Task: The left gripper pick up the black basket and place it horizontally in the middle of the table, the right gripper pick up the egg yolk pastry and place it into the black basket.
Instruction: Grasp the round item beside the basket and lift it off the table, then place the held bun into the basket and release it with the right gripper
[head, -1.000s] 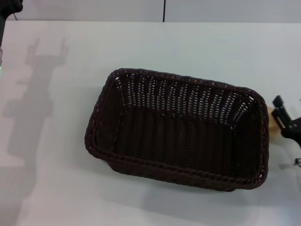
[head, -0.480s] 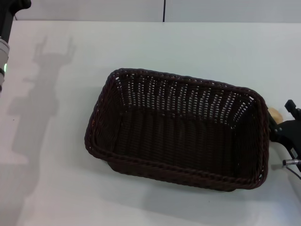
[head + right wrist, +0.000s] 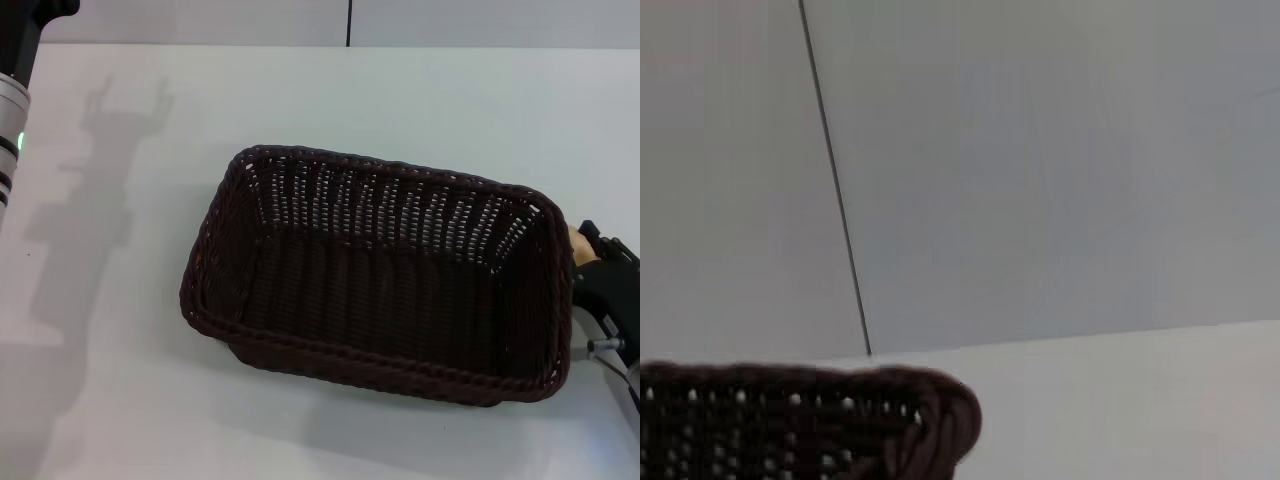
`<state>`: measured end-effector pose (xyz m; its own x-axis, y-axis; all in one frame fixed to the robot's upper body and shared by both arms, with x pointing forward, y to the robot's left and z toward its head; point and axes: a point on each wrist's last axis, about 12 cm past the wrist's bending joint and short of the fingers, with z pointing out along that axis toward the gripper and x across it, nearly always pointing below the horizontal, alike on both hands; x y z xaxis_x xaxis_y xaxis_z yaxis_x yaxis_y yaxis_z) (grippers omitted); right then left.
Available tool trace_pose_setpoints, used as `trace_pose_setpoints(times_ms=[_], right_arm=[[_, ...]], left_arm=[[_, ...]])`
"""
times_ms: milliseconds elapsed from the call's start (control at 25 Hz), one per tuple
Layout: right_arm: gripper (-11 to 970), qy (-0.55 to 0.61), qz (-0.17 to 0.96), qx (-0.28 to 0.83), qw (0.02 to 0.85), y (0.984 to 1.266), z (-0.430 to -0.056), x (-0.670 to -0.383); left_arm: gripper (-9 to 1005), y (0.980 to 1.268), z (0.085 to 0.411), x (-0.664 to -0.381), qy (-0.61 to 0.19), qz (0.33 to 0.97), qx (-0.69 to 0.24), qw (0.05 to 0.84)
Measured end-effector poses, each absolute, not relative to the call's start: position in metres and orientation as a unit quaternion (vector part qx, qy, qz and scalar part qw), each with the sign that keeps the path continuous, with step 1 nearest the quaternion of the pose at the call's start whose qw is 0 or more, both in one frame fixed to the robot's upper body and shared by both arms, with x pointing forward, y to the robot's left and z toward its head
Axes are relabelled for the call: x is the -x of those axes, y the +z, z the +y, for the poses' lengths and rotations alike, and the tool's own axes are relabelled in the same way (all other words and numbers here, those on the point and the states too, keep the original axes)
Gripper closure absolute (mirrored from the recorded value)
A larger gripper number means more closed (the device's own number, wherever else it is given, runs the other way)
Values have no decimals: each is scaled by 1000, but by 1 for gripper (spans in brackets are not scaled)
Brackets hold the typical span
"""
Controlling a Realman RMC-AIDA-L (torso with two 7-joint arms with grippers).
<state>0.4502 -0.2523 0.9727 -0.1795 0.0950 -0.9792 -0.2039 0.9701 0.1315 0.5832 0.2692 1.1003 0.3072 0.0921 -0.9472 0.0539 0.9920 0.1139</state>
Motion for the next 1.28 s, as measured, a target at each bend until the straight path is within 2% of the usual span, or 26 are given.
trace_pose_setpoints(times_ms=[360,520,720,1040,1160,1280], right_arm=[[718,104,699,-8,707,988,-265,-425],[754,75,615,-18,785,1011,-265,-395],[818,96,535,9,839,1033,-252,-379],[853,170,518,69,835,1040,-226,-399],[854,225,522,129,812,1040,-210,-412],[854,254,532,137,796,1038,-205,-417]], left_arm=[[232,1100,271,-582,13,588,-61,806],[234,1099,272,-581,14,590,-60,805],[237,1097,272,-579,13,591,-59,804],[241,1096,271,-578,1,593,-54,804],[242,1096,271,-578,1,593,-53,803],[242,1096,271,-578,1,593,-53,803]])
